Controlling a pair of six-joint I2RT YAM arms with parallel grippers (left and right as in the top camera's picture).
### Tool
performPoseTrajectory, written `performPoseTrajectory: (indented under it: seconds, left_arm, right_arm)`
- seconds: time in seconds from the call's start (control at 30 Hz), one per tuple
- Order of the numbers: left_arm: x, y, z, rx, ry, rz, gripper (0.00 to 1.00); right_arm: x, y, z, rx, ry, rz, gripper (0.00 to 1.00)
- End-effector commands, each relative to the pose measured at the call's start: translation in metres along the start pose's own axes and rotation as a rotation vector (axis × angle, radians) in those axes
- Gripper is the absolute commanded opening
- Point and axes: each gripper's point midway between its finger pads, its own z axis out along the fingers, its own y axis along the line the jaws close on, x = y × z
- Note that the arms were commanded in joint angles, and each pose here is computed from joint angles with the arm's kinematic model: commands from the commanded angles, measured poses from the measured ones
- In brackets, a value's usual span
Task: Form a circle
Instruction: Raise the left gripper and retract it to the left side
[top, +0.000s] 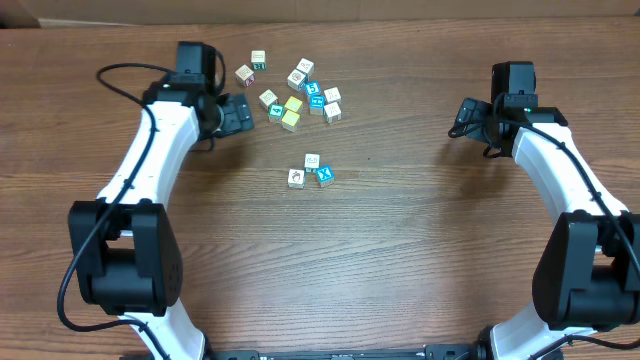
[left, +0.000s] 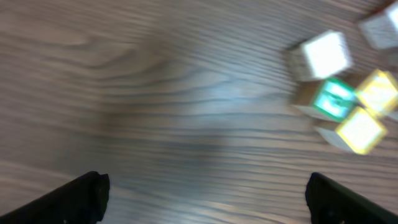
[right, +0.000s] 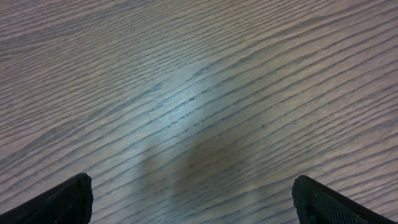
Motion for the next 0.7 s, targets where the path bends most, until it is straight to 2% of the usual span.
performPoseTrajectory:
  seconds: [0.0,0.67]
  left_arm:
    - [-0.0070,0.0312,-0.0008,-0.094,-0.007,-0.036,1.00]
    - [-0.0067,0.0401,-0.0008,-0.105,0.002,-0.052,1.00]
  right_arm:
    - [-0.0082,-0.0010,-0.0058,0.000,-0.027,0.008,1.00]
    - [-0.0081,-0.0009,-0.0058,-0.001,-0.027,0.008,1.00]
